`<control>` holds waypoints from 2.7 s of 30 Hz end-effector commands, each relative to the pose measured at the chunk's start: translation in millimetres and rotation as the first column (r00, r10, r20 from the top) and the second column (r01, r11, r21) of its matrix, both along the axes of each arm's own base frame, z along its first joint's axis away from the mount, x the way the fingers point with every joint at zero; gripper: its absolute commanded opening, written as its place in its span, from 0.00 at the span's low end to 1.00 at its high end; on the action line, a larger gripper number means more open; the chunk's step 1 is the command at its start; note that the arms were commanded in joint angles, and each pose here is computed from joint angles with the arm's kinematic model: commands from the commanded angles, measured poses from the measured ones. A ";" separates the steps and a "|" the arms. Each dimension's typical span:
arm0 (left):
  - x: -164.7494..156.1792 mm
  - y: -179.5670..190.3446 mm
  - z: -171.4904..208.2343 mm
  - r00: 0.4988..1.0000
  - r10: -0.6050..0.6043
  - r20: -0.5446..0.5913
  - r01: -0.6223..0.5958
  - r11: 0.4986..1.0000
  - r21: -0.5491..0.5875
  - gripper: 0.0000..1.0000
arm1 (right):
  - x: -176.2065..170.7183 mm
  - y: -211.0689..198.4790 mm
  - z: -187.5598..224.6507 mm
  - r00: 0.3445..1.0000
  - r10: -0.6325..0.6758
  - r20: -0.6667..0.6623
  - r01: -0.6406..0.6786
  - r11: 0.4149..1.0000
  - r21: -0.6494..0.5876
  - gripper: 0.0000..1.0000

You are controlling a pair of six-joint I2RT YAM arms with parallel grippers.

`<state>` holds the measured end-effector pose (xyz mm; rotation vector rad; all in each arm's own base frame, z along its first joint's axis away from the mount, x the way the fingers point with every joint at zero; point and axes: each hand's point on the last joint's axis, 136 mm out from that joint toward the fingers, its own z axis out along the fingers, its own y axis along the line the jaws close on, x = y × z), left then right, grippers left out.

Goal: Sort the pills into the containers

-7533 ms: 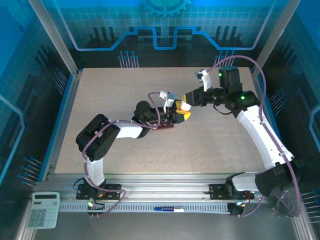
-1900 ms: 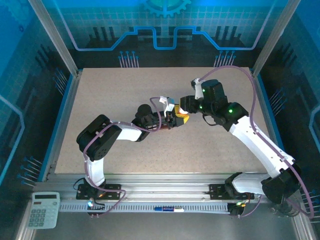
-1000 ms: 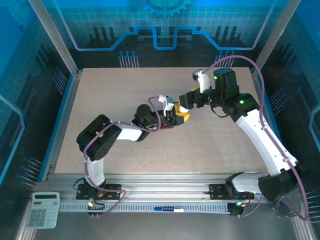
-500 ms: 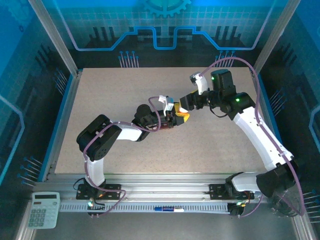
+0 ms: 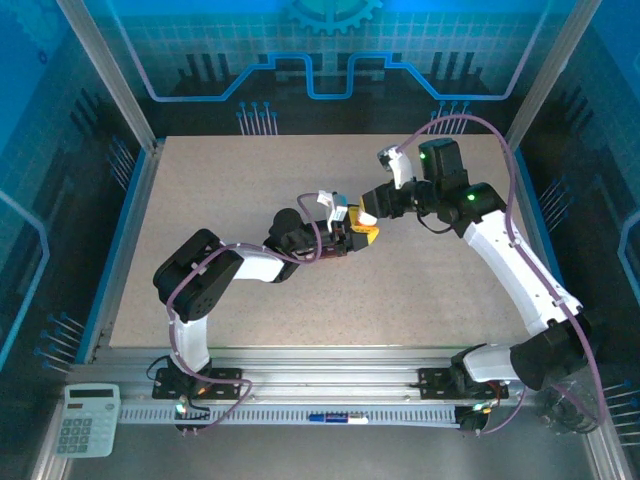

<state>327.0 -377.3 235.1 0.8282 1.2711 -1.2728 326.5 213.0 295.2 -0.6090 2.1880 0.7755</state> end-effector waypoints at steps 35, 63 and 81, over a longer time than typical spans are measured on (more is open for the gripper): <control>-3.2 -1.1 28.5 0.997 -0.012 0.078 0.017 0.998 -0.058 0.00 | -8.0 -13.9 48.8 0.992 -0.110 0.061 0.105 0.991 0.088 0.80; -4.0 -1.2 30.1 0.997 -0.017 0.079 0.021 0.998 -0.058 0.00 | -3.3 -9.5 -10.0 0.998 -0.006 -0.058 0.008 0.999 0.046 0.41; -1.9 -2.6 28.9 0.997 -0.015 0.074 0.020 0.998 -0.059 0.00 | -15.0 -7.1 -39.0 0.886 -0.453 -0.103 0.457 0.889 0.020 0.40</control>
